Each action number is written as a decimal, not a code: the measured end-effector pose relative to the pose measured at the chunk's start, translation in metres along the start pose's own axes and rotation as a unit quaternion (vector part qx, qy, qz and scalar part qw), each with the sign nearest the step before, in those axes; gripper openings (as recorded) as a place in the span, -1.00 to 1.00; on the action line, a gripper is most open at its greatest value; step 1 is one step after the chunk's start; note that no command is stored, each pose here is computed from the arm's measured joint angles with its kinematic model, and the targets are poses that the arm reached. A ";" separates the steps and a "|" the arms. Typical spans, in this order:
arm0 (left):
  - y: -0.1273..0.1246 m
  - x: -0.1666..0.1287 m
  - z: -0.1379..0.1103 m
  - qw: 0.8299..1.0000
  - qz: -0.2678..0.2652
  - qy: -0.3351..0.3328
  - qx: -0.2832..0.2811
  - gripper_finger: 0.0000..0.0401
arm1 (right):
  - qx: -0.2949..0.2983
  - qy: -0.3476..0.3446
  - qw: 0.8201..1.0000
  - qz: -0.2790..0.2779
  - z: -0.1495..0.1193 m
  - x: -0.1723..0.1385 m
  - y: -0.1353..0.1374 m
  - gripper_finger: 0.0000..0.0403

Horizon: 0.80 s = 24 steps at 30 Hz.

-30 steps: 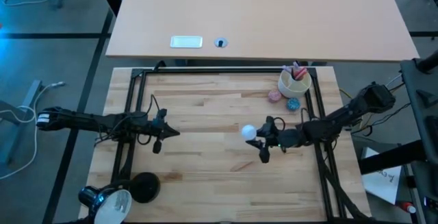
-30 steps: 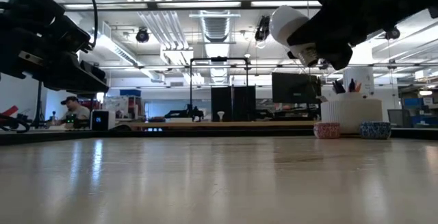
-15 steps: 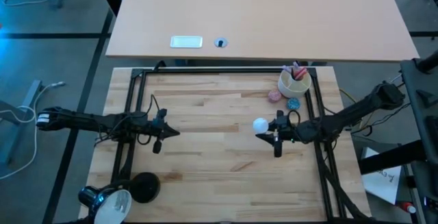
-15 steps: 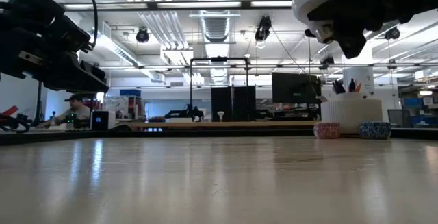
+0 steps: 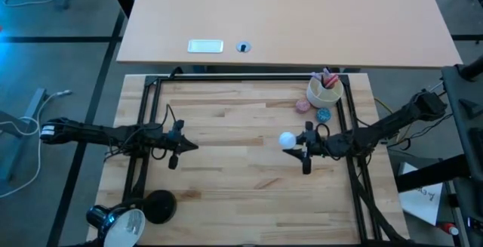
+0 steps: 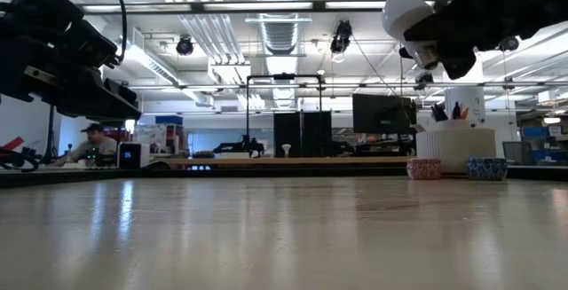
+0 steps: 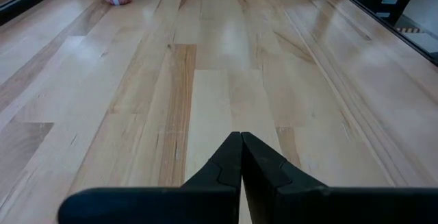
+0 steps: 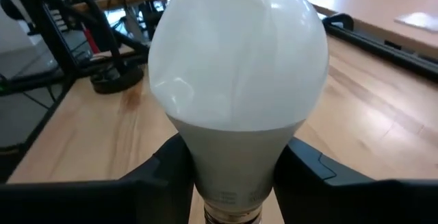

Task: Screw lightbulb
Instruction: Insert the lightbulb into the lamp

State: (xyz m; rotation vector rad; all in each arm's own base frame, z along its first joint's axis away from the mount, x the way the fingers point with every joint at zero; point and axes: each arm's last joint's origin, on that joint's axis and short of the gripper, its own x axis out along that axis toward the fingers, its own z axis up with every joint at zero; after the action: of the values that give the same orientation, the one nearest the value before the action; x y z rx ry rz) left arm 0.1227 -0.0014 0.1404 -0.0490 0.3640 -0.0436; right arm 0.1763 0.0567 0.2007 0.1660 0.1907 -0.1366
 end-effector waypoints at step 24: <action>-0.001 -0.001 0.015 0.995 -0.008 -0.076 -0.059 -1.00 | -0.104 -0.010 0.993 -0.054 0.047 0.053 0.029 -0.30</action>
State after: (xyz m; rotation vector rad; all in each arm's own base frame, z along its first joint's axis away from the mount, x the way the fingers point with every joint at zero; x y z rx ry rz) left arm 0.1268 -0.0015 0.1545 -0.1722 0.2139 -0.0348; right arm 0.2406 0.0708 0.2396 -0.0541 0.1920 -0.2255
